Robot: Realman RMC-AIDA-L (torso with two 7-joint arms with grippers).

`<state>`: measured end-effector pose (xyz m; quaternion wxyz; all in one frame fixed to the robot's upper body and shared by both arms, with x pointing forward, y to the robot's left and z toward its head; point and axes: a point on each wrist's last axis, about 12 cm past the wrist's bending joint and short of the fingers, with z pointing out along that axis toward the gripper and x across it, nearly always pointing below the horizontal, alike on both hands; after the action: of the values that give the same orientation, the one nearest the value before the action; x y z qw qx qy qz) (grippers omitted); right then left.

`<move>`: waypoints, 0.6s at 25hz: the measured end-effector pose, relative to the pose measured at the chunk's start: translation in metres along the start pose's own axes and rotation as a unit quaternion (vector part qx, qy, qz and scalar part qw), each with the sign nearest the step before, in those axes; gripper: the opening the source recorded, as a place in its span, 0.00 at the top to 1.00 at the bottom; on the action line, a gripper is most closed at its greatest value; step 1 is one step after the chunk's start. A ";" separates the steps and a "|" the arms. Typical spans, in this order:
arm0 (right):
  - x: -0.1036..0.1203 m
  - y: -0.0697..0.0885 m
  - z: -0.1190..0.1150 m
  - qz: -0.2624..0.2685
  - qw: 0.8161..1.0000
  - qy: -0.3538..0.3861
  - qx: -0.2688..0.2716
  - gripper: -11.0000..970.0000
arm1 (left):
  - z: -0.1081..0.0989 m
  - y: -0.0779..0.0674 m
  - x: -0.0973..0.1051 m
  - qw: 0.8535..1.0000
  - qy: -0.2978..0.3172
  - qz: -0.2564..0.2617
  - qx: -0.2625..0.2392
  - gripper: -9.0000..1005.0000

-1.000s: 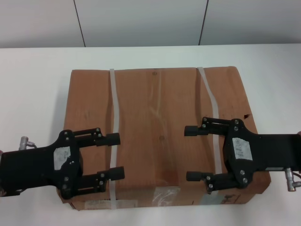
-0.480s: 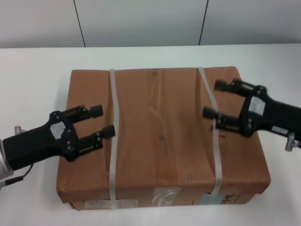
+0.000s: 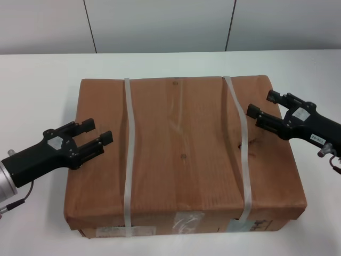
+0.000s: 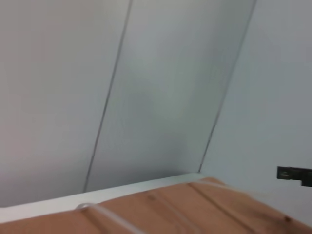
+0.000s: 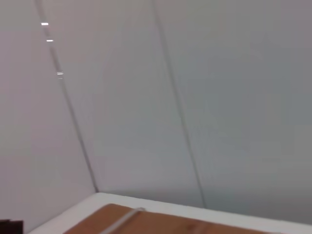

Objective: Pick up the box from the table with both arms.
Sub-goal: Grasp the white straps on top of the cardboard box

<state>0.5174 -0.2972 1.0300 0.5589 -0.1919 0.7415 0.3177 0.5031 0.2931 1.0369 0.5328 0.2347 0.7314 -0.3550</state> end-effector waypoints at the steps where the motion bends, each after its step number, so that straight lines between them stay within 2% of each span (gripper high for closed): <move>1: 0.002 0.001 0.002 0.006 1.000 0.004 0.002 0.15 | 0.001 0.001 0.001 1.000 0.002 -0.001 -0.004 0.36; 15: 0.015 0.015 0.038 0.035 0.997 0.063 -0.015 0.15 | 0.013 0.003 0.007 1.000 0.022 -0.014 -0.016 0.37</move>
<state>0.5302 -0.2589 1.0128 0.4964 -0.1940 0.7769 0.3353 0.5109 0.2850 1.0274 0.5155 0.2239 0.7514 -0.3457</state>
